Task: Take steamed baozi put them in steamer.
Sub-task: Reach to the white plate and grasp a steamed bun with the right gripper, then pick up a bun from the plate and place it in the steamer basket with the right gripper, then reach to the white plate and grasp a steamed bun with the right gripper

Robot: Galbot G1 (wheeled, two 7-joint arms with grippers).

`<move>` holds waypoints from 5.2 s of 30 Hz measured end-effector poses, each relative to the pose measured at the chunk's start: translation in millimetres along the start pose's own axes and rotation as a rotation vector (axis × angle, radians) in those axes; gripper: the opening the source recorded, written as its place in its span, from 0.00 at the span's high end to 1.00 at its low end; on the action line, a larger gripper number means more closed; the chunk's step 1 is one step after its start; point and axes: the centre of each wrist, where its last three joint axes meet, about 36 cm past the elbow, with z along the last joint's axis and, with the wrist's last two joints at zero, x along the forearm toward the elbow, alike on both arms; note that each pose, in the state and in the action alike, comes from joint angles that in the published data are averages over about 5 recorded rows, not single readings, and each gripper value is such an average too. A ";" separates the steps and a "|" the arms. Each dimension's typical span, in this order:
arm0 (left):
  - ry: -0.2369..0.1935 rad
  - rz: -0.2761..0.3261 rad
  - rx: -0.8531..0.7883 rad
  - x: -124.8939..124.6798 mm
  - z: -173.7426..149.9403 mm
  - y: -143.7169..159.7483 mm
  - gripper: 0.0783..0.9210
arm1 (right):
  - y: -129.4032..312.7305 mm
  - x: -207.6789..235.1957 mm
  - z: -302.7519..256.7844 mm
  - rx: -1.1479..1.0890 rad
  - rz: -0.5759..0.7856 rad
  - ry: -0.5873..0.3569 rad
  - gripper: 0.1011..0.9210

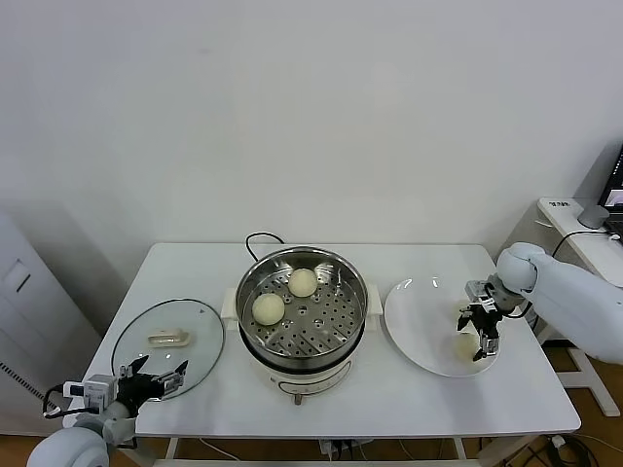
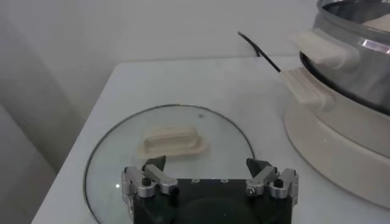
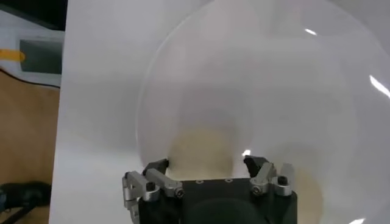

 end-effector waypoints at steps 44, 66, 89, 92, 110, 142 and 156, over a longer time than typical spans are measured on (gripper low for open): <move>-0.002 0.005 -0.009 -2.7 -1.7 -9.6 0.12 | -80.3 228.7 -238.8 0.788 0.256 -0.236 0.51; -0.007 0.004 -0.010 -3.1 -3.1 -9.9 0.12 | -32.7 161.5 -384.5 1.355 0.080 -0.242 0.51; -0.008 0.003 -0.010 -4.4 -3.2 -8.2 0.12 | -10.7 97.6 -423.2 1.496 -0.011 -0.160 0.48; -0.008 0.003 -0.009 -4.5 -3.1 -8.2 0.12 | -9.6 93.2 -423.1 1.499 -0.011 -0.158 0.40; -0.011 0.004 -0.002 -3.5 -2.6 -8.3 0.12 | -38.8 153.2 -389.7 1.356 0.132 -0.151 0.12; -0.014 -0.008 0.016 -3.5 -4.2 -1.9 0.12 | -77.0 168.4 -18.6 0.206 0.166 -0.023 0.12; -0.007 0.010 0.006 -10.5 -5.2 -6.2 0.12 | -58.9 84.4 41.6 0.079 0.137 0.006 0.12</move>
